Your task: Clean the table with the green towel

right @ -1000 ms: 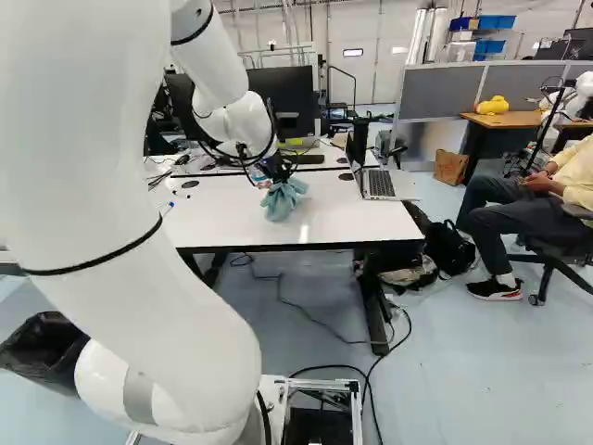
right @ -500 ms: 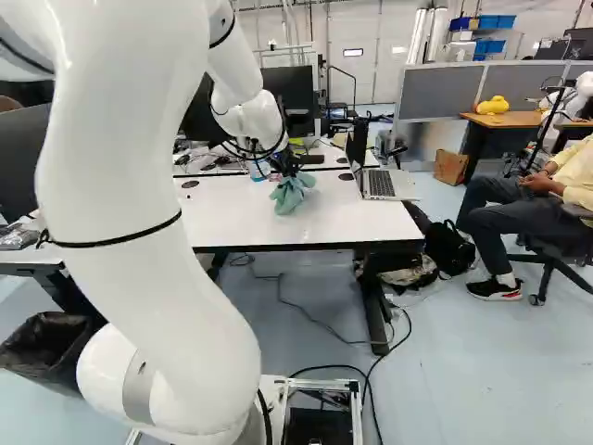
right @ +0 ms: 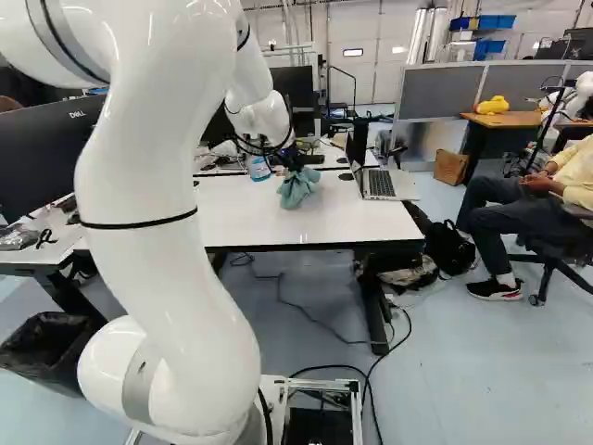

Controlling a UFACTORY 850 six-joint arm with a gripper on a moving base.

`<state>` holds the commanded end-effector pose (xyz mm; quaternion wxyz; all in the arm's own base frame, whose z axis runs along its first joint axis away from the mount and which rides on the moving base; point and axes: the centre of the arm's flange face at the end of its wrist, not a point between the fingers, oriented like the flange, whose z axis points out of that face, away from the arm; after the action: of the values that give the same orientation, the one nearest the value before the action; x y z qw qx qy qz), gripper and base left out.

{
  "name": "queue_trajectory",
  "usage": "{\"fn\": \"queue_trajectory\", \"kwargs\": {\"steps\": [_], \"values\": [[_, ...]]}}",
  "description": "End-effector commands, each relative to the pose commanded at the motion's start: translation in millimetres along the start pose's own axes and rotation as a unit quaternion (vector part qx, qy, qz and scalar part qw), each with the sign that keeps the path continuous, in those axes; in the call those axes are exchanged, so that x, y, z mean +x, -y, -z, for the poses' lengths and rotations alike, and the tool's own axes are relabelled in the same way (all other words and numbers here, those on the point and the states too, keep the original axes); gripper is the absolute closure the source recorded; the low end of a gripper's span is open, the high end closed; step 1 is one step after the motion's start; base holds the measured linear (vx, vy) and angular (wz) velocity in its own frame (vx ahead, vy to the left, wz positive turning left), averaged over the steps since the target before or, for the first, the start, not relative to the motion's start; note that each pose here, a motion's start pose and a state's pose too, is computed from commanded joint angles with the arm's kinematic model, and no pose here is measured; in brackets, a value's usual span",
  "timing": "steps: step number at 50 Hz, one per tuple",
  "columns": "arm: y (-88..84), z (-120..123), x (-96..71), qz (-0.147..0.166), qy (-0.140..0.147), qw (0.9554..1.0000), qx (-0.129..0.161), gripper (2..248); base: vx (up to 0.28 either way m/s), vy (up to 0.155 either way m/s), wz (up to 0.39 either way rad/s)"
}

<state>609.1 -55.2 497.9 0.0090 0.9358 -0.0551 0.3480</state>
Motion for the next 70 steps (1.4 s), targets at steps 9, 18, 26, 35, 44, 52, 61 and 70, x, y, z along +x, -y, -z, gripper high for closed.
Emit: {"fn": "queue_trajectory", "kwargs": {"steps": [9, 18, 26, 35, 44, 52, 61, 70], "values": [[-2.6, -12, 12.5, -0.002, -0.005, 1.0, -0.001, 220, 0.0, 0.0, 0.0], [-1.5, -24, 24.4, -0.001, -0.01, 0.9999, -0.001, 220, 0.0, 0.0, 0.0], [0.0, -35, 34.8, 0.0, -0.015, 0.9999, 0.0, 220, 0.0, 0.0, 0.0], [0.7, -40, 39.5, 0.0, -0.017, 0.9999, 0.0, 220, 0.0, 0.0, 0.0], [0.7, -40, 39.5, 0.0, -0.017, 0.9999, 0.0, 214, 0.0, 0.0, 0.0], [0.7, -40, 39.5, 0.0, -0.017, 0.9999, 0.0, 183, 0.0, 0.0, 0.0], [0.7, -40, 39.5, 0.0, -0.017, 0.9999, 0.0, 113, 0.0, 0.0, 0.0], [0.7, -40, 39.5, 0.0, -0.017, 0.9999, 0.0, 40, 0.0, 0.0, 0.0]]}}
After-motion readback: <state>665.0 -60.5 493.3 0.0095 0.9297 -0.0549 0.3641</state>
